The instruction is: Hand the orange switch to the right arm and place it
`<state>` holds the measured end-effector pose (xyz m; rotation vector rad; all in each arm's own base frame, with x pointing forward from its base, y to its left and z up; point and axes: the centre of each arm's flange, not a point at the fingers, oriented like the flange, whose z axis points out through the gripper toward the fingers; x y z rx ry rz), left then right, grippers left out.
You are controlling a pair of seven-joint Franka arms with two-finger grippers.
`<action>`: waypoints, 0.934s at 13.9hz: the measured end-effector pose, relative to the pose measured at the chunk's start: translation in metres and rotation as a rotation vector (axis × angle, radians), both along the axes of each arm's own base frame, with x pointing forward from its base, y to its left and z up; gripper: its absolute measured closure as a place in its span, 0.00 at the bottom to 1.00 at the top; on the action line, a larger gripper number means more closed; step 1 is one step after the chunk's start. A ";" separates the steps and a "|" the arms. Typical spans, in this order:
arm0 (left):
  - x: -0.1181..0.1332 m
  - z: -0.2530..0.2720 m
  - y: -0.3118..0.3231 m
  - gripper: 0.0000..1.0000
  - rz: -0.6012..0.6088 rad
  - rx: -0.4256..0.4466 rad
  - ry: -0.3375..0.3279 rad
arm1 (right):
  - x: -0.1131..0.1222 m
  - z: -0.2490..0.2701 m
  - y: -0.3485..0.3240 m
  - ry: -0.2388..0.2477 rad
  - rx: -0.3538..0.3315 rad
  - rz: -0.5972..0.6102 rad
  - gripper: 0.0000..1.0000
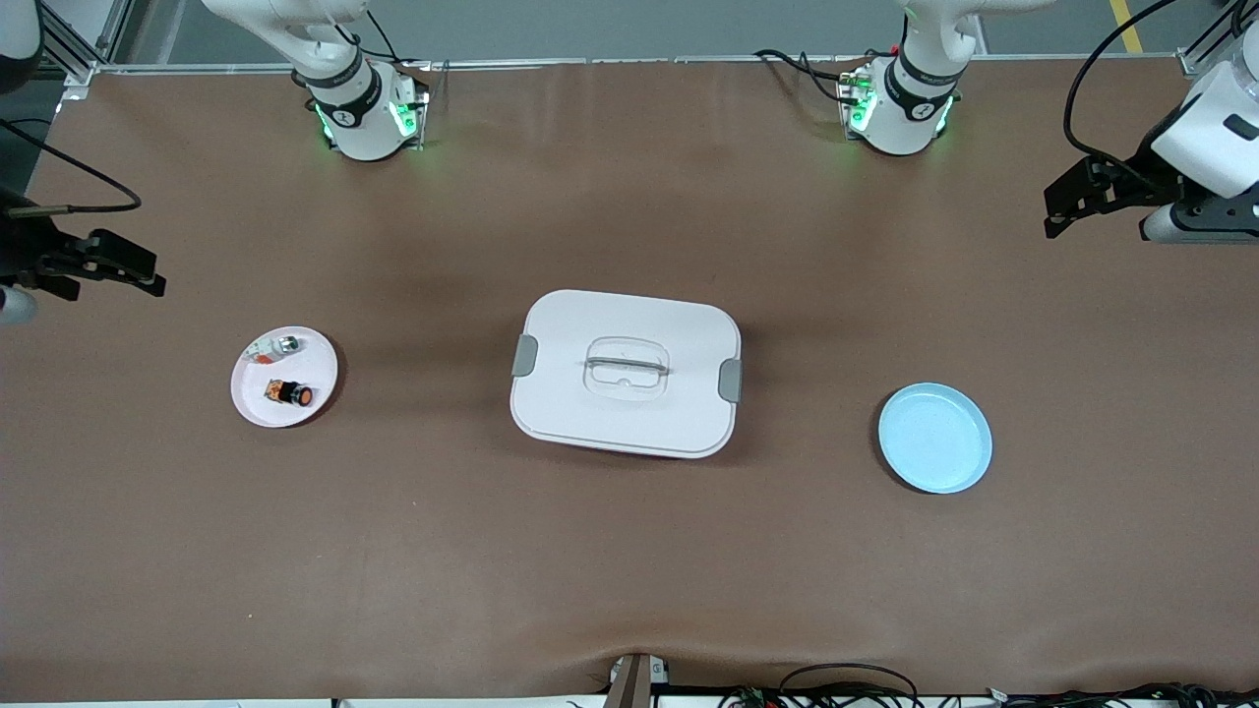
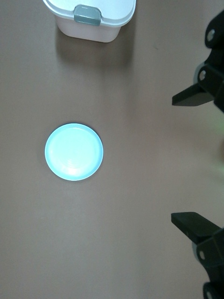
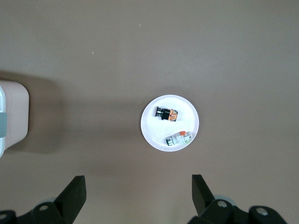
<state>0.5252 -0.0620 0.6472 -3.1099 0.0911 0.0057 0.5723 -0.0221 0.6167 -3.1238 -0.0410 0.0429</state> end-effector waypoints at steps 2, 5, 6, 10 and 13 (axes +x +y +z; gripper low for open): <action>-0.002 0.001 0.000 0.00 0.000 0.000 -0.002 | -0.001 0.002 -0.003 0.001 0.000 -0.006 0.00; -0.003 0.001 0.000 0.00 0.000 0.001 -0.003 | -0.002 0.002 -0.002 0.013 0.001 -0.007 0.00; -0.003 0.001 0.000 0.00 0.000 0.001 -0.003 | -0.002 0.002 -0.002 0.016 0.001 -0.011 0.00; -0.003 0.001 0.000 0.00 0.000 0.001 -0.004 | -0.005 0.001 0.001 0.033 -0.001 -0.069 0.00; -0.003 0.001 0.000 0.00 0.000 0.000 -0.007 | -0.010 0.005 0.003 0.029 0.005 -0.081 0.00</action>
